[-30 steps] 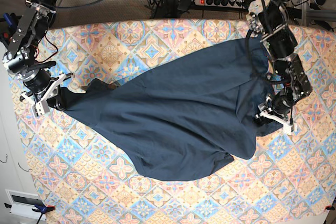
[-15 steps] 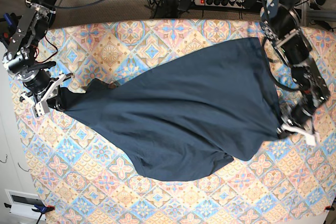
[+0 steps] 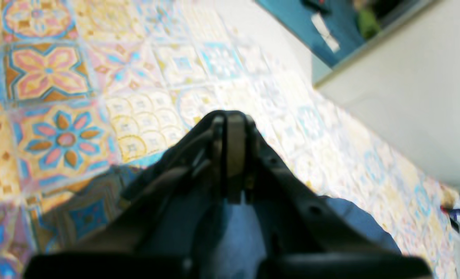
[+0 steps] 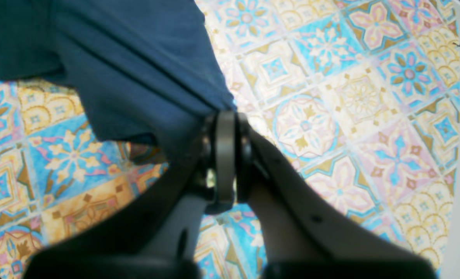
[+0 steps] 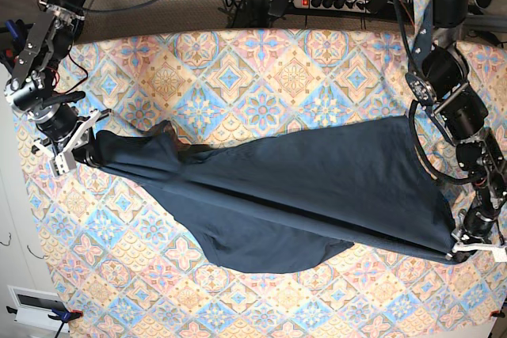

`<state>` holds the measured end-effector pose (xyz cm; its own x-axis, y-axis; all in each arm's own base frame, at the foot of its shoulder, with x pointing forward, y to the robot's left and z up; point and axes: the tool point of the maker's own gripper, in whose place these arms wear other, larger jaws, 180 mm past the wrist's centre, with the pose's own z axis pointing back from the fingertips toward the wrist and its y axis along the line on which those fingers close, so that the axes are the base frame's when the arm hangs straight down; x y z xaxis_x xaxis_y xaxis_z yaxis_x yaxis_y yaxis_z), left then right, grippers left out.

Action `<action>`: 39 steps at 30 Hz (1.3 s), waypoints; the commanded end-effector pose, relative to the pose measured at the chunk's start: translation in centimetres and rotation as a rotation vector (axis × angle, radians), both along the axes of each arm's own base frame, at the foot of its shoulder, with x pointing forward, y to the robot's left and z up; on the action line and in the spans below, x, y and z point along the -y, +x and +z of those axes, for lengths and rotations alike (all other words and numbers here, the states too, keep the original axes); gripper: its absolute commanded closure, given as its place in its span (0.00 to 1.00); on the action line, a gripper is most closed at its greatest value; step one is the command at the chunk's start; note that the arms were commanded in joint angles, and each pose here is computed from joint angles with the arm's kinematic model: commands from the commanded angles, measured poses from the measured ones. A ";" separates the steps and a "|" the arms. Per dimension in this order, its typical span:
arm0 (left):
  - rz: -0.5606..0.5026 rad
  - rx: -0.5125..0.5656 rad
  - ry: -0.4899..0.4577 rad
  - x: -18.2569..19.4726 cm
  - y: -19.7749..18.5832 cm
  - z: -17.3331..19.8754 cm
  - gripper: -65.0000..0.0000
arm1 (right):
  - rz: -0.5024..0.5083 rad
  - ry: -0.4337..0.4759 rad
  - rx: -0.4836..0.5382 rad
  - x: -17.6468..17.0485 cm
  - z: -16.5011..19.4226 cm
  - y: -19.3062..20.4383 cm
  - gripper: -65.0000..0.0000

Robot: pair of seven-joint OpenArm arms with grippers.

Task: Layout the t-shirt on the table in an organized manner, then fold the t-shirt properly
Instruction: 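Pull the shirt taut between both grippers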

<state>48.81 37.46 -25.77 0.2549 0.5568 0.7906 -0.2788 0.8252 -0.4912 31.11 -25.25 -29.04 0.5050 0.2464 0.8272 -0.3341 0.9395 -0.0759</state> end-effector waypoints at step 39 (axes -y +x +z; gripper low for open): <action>-0.251 -0.416 0.011 10.5 -20.6 -15.6 0.57 | 0.003 -0.011 0.034 0.3 1.0 0.0 0.99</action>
<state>28.02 26.58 -41.86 0.6761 0.4384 0.5922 -0.2460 0.8919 -0.3794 30.42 -25.32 -29.79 0.5283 0.2538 0.8102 -0.3340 0.9395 -0.0766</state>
